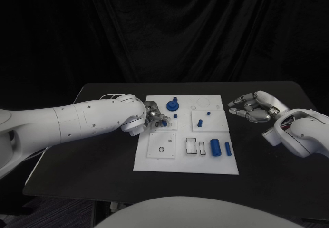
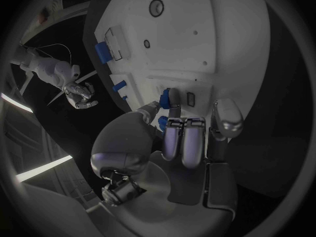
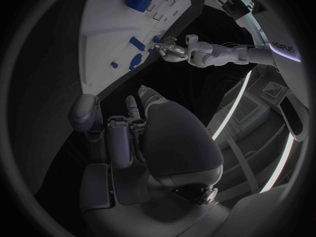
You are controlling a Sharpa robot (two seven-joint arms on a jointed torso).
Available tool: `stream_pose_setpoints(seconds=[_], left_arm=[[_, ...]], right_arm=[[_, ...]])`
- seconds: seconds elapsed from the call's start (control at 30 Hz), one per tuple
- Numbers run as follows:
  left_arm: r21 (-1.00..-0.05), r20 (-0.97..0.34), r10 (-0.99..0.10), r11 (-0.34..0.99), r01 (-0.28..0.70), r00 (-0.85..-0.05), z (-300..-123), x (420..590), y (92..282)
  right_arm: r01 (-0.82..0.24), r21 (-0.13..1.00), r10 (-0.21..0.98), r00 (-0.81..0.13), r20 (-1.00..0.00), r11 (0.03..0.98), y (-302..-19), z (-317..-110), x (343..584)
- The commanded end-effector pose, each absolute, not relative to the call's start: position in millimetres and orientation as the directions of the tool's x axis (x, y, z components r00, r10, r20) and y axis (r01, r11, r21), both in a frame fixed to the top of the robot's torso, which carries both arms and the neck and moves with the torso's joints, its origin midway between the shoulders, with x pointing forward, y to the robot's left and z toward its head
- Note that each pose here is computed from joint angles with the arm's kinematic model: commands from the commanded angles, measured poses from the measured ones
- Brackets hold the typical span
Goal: Assemble the parts on the task board
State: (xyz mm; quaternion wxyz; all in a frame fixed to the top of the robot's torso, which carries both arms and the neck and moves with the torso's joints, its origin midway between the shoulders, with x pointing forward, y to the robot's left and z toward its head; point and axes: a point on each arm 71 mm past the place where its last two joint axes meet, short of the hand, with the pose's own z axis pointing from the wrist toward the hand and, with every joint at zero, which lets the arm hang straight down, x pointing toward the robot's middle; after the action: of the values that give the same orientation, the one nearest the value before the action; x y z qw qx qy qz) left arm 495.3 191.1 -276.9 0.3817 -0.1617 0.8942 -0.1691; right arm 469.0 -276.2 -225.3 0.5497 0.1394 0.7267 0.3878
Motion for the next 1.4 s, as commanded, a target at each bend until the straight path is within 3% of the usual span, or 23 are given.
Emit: stream_pose_setpoints(seconds=[0.03,1.4], left_arm=[[-0.406,-0.618,-0.409,0.897,-0.172,-0.671,-283.4,491.9,194.0],[-0.457,-0.616,-0.411,0.881,-0.120,-0.672,-281.0,491.4,197.3]], right_arm=[[-0.206,0.717,0.628,-0.364,-0.688,0.666,-277.4,-227.3,468.4],[-0.197,0.718,0.627,-0.371,-0.685,0.668,-278.6,-230.4,467.5]])
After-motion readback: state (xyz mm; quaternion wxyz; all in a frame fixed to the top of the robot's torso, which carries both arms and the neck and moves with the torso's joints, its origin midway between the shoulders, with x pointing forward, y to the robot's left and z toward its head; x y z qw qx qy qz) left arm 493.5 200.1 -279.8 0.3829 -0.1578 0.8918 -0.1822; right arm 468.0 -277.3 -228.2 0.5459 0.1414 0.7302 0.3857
